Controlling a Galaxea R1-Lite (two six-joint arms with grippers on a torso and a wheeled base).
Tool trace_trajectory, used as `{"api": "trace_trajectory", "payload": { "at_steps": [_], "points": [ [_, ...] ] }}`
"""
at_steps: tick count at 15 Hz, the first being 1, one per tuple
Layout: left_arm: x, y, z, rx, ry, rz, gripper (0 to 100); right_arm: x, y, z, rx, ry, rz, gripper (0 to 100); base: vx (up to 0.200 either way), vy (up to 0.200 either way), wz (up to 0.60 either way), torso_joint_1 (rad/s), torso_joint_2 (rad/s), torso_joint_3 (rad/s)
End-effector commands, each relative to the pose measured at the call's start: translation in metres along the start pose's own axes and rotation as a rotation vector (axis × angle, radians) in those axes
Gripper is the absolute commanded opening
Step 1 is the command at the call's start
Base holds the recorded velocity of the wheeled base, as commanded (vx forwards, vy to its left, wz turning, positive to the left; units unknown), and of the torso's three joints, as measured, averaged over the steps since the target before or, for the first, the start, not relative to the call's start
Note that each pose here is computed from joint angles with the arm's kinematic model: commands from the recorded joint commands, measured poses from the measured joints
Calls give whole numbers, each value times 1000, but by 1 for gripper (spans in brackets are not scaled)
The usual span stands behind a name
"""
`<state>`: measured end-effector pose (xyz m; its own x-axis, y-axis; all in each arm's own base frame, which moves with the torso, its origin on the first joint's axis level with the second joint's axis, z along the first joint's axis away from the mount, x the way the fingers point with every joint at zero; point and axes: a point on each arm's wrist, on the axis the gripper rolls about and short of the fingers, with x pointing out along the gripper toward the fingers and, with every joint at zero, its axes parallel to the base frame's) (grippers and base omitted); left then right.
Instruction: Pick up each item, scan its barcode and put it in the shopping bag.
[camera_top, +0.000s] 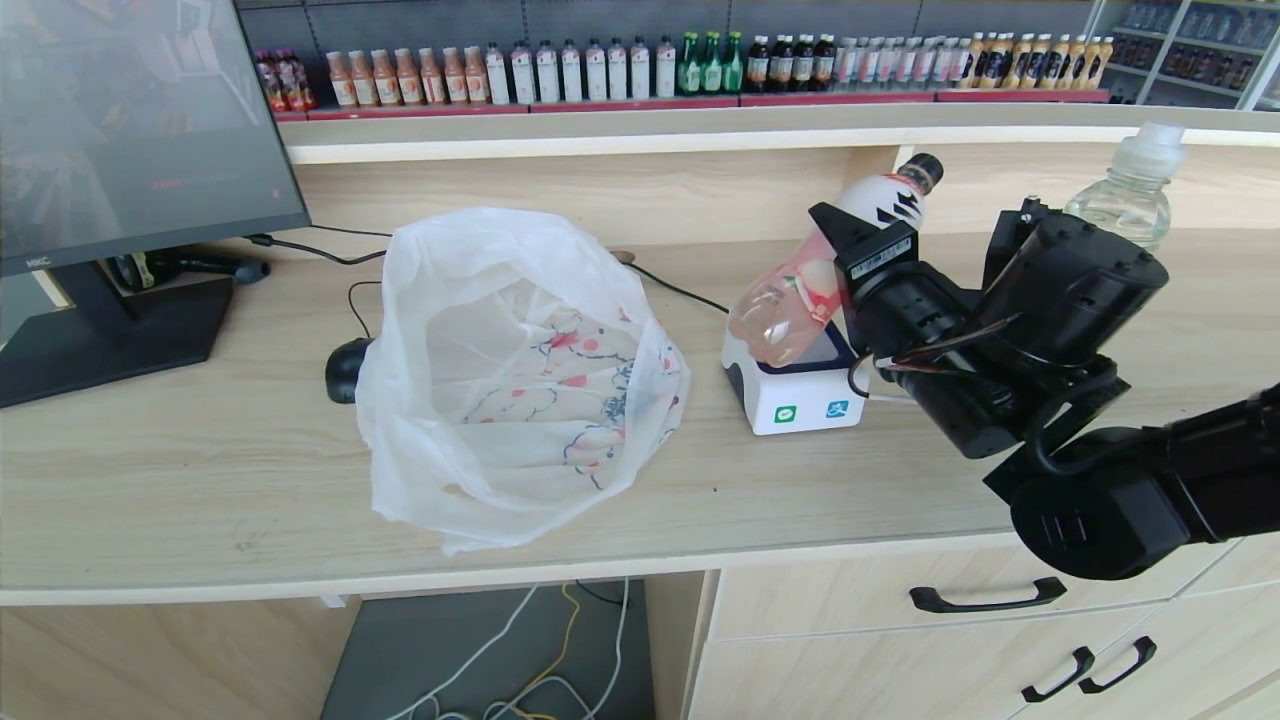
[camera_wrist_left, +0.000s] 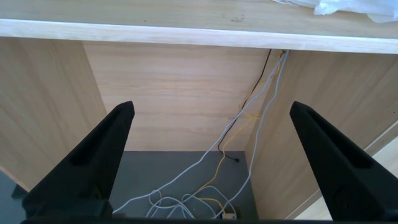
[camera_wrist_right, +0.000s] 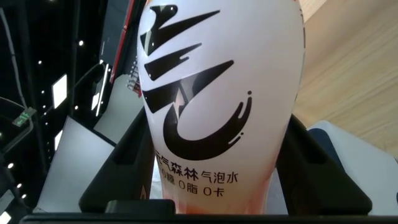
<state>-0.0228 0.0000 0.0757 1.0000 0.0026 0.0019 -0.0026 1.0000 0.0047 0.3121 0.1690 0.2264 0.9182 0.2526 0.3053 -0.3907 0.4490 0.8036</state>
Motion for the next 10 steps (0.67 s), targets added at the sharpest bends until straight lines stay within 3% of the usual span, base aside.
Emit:
{"api": "trace_trajectory", "payload": {
  "at_steps": [1, 10],
  "points": [
    [0, 0, 0, 0, -1, -1, 100, 0, 0, -1, -1, 2, -2, 0, 0, 0, 0, 0, 0, 0],
    [0, 0, 0, -2, -1, 1, 100, 1, 3, 3, -4, -7, 8, 0, 0, 0, 0, 0, 0, 0]
  ]
}}
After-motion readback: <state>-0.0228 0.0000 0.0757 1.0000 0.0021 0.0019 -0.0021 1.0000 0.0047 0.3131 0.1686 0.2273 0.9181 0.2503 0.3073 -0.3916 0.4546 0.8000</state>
